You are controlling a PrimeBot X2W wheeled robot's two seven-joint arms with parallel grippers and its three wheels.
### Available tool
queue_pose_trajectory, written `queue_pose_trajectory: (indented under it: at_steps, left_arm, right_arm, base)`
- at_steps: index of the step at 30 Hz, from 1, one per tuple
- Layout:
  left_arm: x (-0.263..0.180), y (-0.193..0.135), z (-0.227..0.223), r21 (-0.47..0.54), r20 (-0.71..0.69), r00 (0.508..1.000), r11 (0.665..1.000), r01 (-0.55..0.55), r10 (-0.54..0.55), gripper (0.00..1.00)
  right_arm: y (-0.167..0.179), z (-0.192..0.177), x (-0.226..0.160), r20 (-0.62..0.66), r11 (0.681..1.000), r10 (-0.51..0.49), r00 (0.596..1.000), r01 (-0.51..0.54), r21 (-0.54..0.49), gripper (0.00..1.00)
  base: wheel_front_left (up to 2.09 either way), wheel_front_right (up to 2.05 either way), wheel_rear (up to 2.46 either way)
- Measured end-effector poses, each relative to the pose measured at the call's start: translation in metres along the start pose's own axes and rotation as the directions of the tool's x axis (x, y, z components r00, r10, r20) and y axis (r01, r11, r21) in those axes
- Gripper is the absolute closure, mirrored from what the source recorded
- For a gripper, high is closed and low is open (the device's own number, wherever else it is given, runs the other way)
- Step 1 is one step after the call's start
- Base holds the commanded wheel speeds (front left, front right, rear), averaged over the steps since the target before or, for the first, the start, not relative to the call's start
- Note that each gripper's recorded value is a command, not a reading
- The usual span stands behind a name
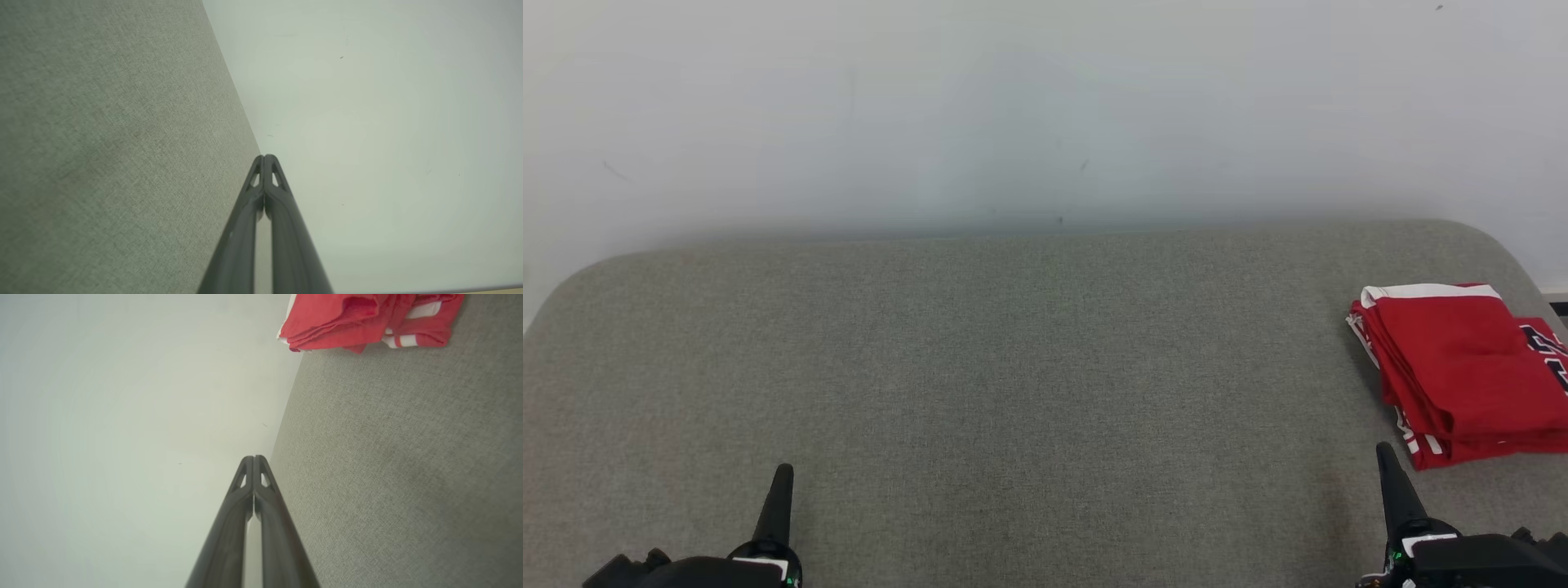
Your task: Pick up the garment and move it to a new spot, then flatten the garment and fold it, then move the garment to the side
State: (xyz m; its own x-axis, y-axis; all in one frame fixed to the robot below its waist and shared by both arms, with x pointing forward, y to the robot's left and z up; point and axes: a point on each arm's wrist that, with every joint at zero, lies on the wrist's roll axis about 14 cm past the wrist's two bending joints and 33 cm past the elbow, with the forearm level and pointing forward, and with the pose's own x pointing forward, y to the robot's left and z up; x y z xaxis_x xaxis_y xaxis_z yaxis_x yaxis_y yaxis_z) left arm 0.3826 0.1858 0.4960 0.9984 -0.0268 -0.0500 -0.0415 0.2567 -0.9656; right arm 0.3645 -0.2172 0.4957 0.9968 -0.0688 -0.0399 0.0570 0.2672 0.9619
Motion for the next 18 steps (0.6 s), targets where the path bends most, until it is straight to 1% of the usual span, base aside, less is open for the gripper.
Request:
queue_pose_trajectory:
  at_steps: [18]
  left_arm:
    - [0.0084, -0.0051, -0.0014, -0.137, -0.018, 1.0, 0.99, 0.017, -0.019, 1.0]
  right_arm:
    - [0.0038, 0.0018, 0.0061, 0.005, 0.989, 0.016, 1.0, -0.016, 0.149, 1.0]
  base:
    - [0.0, 0.0, 0.0]
